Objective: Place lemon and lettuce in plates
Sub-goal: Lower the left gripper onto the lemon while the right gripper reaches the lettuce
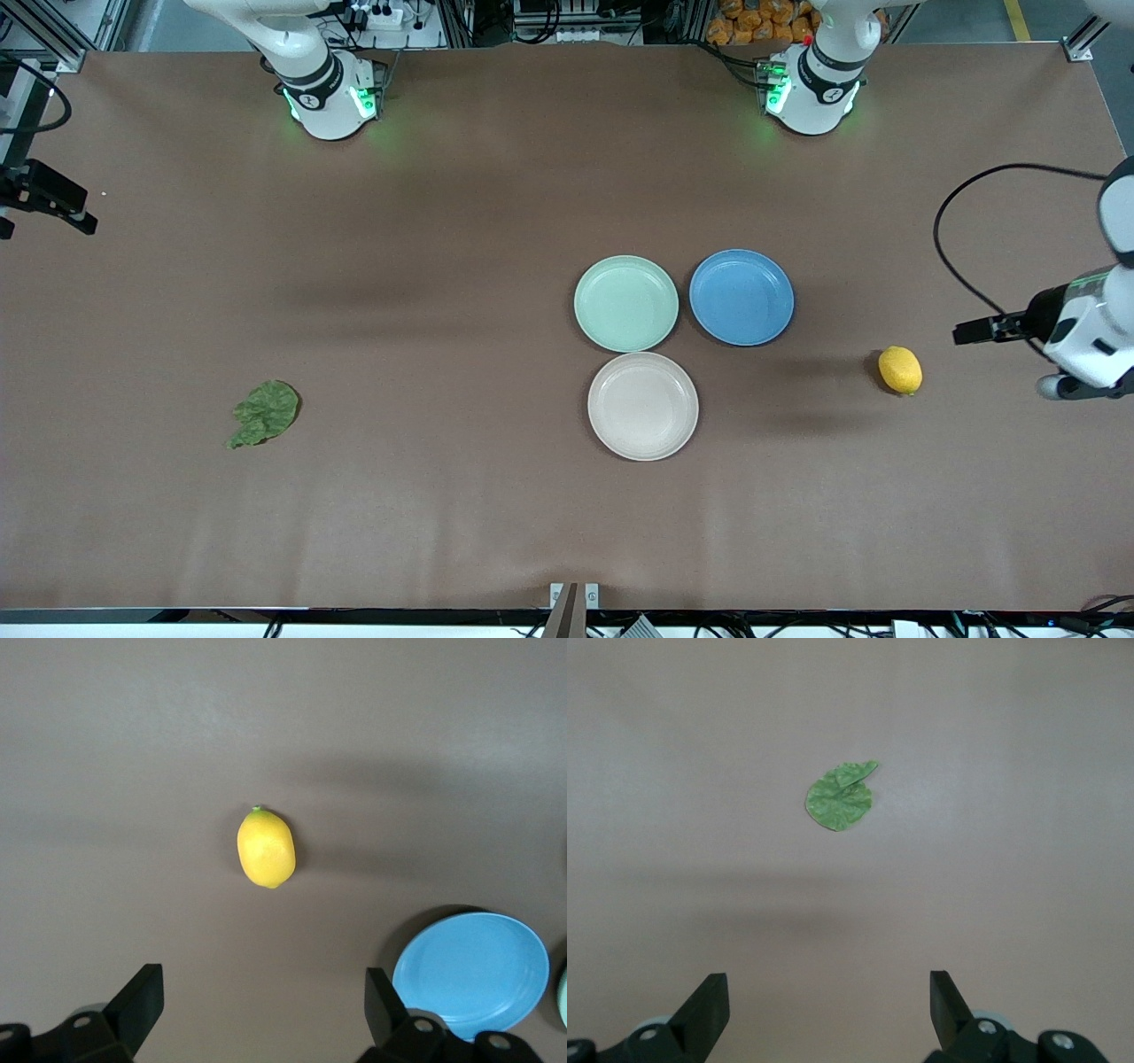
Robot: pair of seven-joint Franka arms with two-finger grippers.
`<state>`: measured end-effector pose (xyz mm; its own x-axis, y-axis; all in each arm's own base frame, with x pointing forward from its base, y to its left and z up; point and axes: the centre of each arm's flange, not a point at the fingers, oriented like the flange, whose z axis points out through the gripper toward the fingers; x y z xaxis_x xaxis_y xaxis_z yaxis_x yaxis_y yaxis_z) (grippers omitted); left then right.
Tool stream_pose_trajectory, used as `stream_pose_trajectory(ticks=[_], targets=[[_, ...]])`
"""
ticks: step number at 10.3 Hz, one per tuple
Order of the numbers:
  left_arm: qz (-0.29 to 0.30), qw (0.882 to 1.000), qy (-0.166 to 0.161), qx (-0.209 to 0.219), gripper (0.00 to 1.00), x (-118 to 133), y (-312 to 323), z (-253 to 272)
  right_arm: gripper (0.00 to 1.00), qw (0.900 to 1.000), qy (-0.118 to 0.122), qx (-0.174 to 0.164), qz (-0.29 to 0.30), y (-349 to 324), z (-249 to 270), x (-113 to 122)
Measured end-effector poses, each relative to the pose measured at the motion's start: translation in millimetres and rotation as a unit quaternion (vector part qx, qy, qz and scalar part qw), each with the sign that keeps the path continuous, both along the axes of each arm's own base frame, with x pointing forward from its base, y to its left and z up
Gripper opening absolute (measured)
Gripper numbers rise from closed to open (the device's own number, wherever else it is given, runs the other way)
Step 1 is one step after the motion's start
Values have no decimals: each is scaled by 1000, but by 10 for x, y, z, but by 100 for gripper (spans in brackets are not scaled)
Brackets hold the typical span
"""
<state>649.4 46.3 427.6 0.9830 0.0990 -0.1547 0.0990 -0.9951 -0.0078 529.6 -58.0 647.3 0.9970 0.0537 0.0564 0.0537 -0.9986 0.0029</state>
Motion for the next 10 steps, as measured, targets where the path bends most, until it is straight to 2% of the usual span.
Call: stream_pose_trajectory(ticks=[3,6,8,10], targets=[[-1,1000,14,-4,100,124,-4,-576,100,1000,1,1,0,-2,-10,-62],[-8,1000,20,0,100,214,-34,-1069,100,1000,-9,0,-1,-22,-522,60],[-7,1000,28,1,100,225,-6,-1383,100,1000,-18,-3,-3,-40,-1072,181],[4,1000,25,1,100,189,79,-1696,100,1000,-11,-9,-2,-46,-1925,481]])
